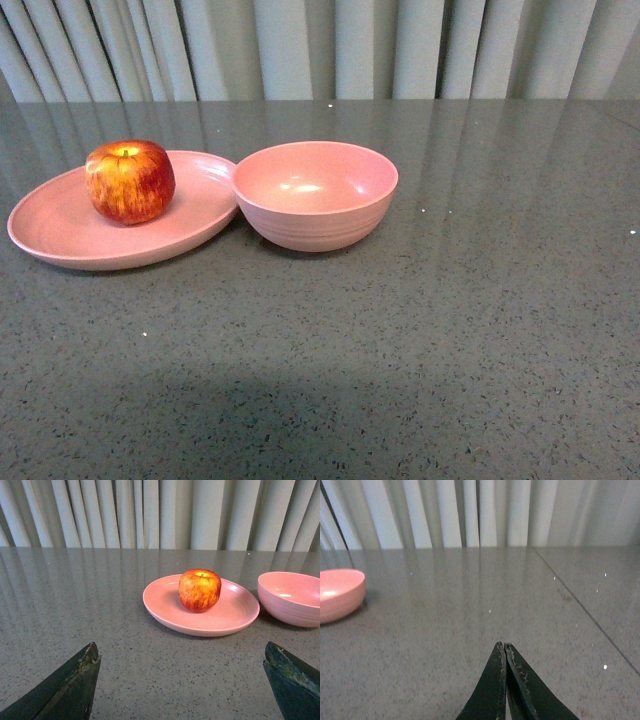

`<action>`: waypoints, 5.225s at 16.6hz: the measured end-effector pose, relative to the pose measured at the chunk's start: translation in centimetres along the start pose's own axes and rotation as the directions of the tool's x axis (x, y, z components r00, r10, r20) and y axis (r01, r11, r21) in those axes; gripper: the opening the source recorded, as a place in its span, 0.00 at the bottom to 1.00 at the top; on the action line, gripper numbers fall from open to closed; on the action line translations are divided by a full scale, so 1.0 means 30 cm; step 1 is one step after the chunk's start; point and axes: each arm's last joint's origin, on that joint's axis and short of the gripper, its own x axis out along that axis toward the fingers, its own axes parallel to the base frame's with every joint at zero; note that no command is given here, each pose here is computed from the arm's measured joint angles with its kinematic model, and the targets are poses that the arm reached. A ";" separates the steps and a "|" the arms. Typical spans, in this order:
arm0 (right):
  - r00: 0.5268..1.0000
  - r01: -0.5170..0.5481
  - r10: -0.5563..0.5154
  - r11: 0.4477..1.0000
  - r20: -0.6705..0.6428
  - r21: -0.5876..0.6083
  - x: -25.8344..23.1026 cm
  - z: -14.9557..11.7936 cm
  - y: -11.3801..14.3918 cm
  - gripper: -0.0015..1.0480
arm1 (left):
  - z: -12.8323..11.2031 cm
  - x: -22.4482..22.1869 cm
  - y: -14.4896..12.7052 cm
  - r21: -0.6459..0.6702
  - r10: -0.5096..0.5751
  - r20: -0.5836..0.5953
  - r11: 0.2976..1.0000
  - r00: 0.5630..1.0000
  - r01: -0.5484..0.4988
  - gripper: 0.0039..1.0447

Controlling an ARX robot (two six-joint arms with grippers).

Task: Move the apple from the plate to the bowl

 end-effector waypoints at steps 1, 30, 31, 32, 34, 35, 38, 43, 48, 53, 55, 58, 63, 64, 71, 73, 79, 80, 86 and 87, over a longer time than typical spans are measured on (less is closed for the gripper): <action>1.000 0.000 0.000 1.000 -0.023 0.000 0.000 -0.009 0.000 0.02 | 0.000 0.000 0.000 0.000 0.000 0.000 1.000 1.000 0.000 0.94; 1.000 0.000 0.000 1.000 -0.012 0.000 0.000 -0.005 0.000 0.94 | -0.002 0.005 -0.008 0.002 0.118 -0.329 0.992 0.937 -0.124 0.94; 1.000 0.000 0.000 1.000 -0.011 0.000 0.000 -0.005 0.000 0.94 | -0.006 0.004 -0.006 0.010 0.142 -0.358 0.989 0.923 -0.148 0.94; 1.000 0.001 -0.001 1.000 -0.013 0.000 0.000 -0.006 0.000 0.94 | 0.002 0.005 -0.006 -0.002 0.141 -0.344 0.989 0.929 -0.150 0.94; 1.000 0.000 0.000 1.000 -0.012 0.000 0.000 -0.005 0.000 0.94 | 0.056 0.010 -0.008 -0.027 0.129 -0.281 0.989 0.951 -0.143 0.94; 1.000 0.001 -0.001 1.000 -0.012 0.000 0.000 -0.005 0.000 0.94 | 0.070 0.017 -0.010 -0.032 0.119 -0.270 0.991 0.955 -0.133 0.94; 1.000 0.000 0.000 1.000 -0.012 0.000 0.000 -0.005 0.000 0.94 | 0.143 0.083 -0.013 -0.058 0.044 -0.223 0.997 0.974 -0.058 0.94; 1.000 0.000 0.000 1.000 -0.013 0.000 0.000 -0.006 0.000 0.94 | 0.354 0.322 -0.066 0.009 -0.150 -0.132 0.988 0.980 0.152 0.94; 1.000 0.000 0.000 1.000 -0.013 0.000 0.000 -0.006 0.000 0.94 | 0.358 0.607 -0.105 0.021 -0.212 -0.328 0.973 0.921 0.231 0.94; 1.000 0.000 0.000 1.000 -0.013 0.000 0.000 -0.006 0.000 0.94 | 0.297 0.798 -0.136 -0.005 -0.204 -0.483 0.973 0.851 0.230 0.94; 1.000 0.000 0.000 1.000 -0.012 0.000 0.000 -0.005 0.000 0.94 | 0.259 0.837 -0.155 -0.023 -0.212 -0.527 0.972 0.823 0.235 0.94; 1.000 0.000 0.000 1.000 -0.012 0.000 0.000 -0.005 0.000 0.94 | 0.235 0.873 -0.168 -0.016 -0.196 -0.559 0.974 0.805 0.226 0.94; 1.000 0.000 0.000 1.000 -0.012 0.000 0.000 -0.005 0.000 0.94 | 0.172 0.914 -0.151 0.011 -0.127 -0.610 0.986 0.782 0.168 0.94; 1.000 0.000 0.000 1.000 -0.013 0.000 0.000 -0.006 0.000 0.94 | 0.167 0.916 -0.148 0.010 -0.125 -0.613 0.986 0.780 0.166 0.94; 1.000 0.000 0.000 1.000 -0.012 0.000 0.000 -0.005 0.000 0.94 | 0.127 0.930 -0.140 -0.001 -0.124 -0.638 0.987 0.760 0.160 0.94; 1.000 0.000 0.000 1.000 -0.012 0.000 0.000 -0.005 0.000 0.94 | 0.127 0.930 -0.140 0.000 -0.124 -0.636 0.987 0.761 0.161 0.79; 1.000 0.000 0.000 1.000 -0.012 0.000 0.000 -0.005 0.000 0.94 | 0.130 0.932 -0.131 0.010 -0.114 -0.630 0.988 0.768 0.155 0.65; 1.000 0.000 0.000 1.000 -0.012 0.000 0.000 -0.005 0.000 0.94 | 0.134 0.930 -0.130 0.012 -0.114 -0.631 0.988 0.768 0.156 0.65; 1.000 0.000 0.000 1.000 -0.013 0.000 0.000 -0.006 0.000 0.94 | 0.320 0.907 -0.135 0.032 -0.134 -0.527 0.984 0.839 0.177 0.65; 1.000 0.000 0.000 1.000 -0.012 0.000 0.000 -0.005 0.000 0.94 | 0.367 0.901 -0.153 0.033 -0.151 -0.498 0.981 0.854 0.192 0.65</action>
